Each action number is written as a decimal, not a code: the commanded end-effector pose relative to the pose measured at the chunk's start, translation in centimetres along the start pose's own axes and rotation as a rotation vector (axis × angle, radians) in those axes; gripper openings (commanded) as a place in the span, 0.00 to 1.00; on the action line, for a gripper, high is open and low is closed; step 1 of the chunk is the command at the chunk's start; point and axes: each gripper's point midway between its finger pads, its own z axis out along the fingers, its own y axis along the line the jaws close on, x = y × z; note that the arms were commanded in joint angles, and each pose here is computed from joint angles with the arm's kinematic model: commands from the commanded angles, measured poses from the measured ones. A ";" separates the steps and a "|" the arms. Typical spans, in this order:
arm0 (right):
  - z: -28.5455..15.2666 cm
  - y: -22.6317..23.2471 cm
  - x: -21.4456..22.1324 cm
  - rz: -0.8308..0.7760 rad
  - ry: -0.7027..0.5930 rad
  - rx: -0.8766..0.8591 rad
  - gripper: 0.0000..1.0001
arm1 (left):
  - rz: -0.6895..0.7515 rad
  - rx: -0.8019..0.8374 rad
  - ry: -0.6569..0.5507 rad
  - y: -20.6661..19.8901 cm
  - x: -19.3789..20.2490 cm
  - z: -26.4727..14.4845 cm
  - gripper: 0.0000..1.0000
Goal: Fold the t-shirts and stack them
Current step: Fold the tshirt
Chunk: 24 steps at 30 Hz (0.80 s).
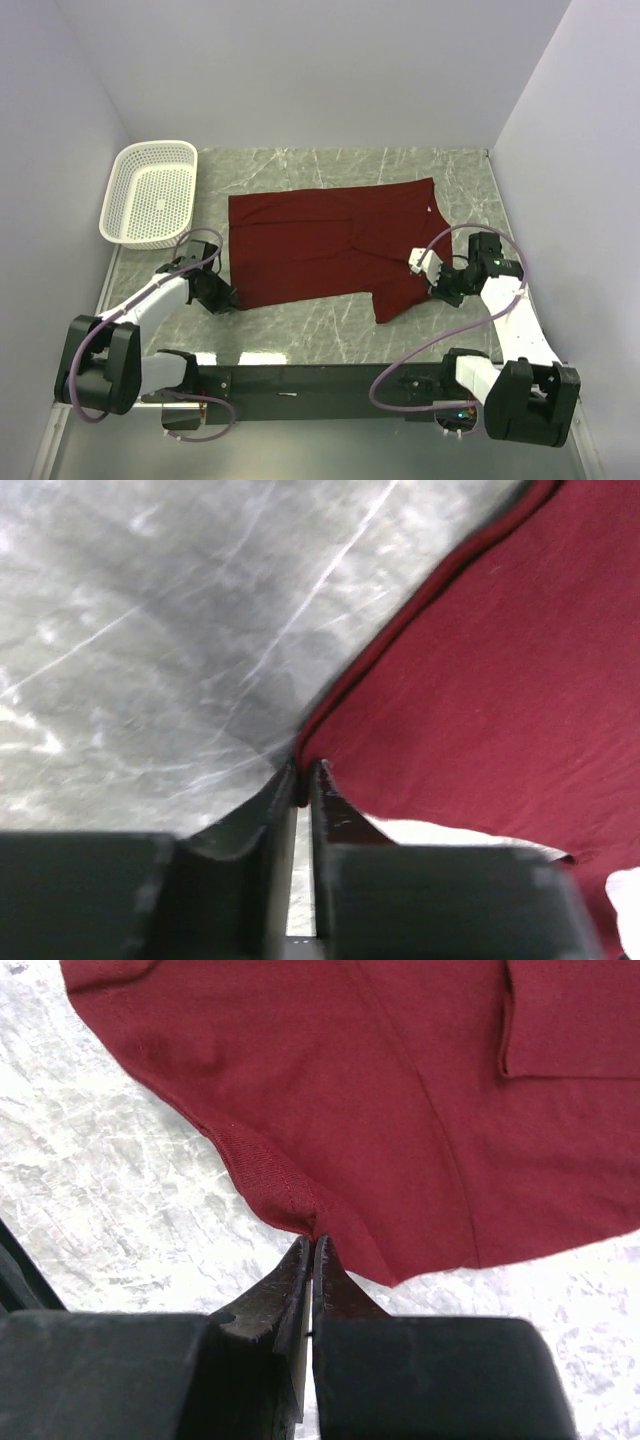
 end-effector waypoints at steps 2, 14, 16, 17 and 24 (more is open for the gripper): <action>-0.7 0.1 -0.4 0.004 -0.039 0.018 0.00 | 0.027 -0.021 -0.044 0.4 -0.8 0.9 0.10; -3.1 -2.8 -1.6 0.134 -0.136 0.100 0.00 | 0.106 0.154 -0.126 -4.5 -3.1 -3.3 0.00; -3.7 -3.7 -2.3 0.171 -0.172 0.114 0.00 | 0.125 0.176 -0.122 -5.3 -3.4 -3.6 0.00; -4.0 -4.2 -2.5 0.185 -0.184 0.123 0.00 | 0.128 0.182 -0.122 -5.6 -3.5 -3.8 0.00; -6.9 -8.5 -4.0 0.278 -0.262 0.190 0.00 | 0.113 0.209 -0.164 -6.8 -6.0 -5.0 0.00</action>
